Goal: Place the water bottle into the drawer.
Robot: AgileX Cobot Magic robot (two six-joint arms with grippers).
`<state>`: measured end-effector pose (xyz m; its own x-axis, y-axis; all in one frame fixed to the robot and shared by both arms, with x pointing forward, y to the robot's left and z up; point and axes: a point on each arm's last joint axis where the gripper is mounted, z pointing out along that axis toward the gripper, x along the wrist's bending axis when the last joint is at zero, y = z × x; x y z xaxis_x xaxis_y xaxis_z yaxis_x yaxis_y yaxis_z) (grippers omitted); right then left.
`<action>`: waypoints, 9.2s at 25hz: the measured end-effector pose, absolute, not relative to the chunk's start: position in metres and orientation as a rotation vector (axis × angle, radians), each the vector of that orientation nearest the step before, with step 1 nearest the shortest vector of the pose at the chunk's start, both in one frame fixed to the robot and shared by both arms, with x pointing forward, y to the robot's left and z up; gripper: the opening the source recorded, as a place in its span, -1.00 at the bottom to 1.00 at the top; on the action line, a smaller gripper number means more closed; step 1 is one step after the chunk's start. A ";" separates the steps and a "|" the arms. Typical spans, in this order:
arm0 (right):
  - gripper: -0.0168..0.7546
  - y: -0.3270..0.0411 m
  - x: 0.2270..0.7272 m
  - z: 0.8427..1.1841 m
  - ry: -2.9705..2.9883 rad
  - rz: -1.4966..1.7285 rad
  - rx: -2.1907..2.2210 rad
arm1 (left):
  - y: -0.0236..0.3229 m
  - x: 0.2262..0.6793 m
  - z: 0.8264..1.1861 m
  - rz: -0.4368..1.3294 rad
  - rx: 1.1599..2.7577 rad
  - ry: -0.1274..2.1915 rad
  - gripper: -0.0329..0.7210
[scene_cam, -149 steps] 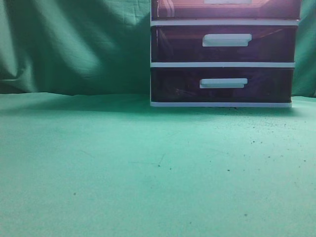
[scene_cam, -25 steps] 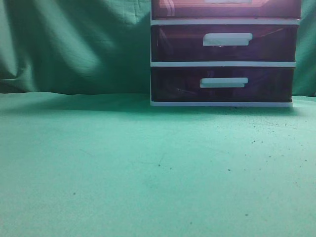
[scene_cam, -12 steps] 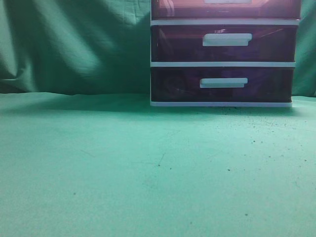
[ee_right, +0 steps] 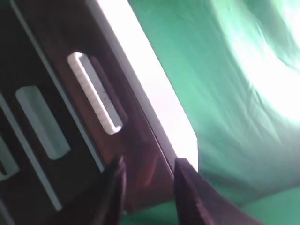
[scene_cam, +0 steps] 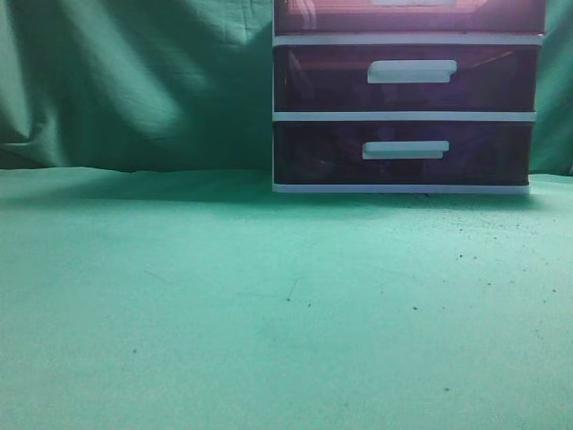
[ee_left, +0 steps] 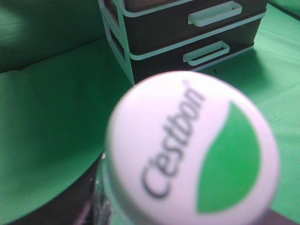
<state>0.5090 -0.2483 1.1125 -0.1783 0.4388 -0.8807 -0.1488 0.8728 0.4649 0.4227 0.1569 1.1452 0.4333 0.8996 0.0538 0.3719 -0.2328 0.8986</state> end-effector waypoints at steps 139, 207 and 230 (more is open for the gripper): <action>-0.69 -0.215 0.514 1.052 1.858 0.341 -0.247 | 0.027 0.558 1.219 0.904 1.794 0.921 -0.73; -0.96 -0.163 0.403 1.173 2.383 1.270 0.676 | 0.275 0.276 1.103 0.553 1.560 0.816 -0.73; -0.96 -0.255 0.242 1.141 1.970 1.755 0.536 | 0.284 0.267 1.034 0.543 1.612 0.845 -0.73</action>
<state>0.2419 -0.2546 1.1413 -0.8253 0.5602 -0.0716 -0.0067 0.1171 0.9931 0.2674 0.2839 1.0343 0.6300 0.7702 -0.1002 0.2285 -0.0605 0.9717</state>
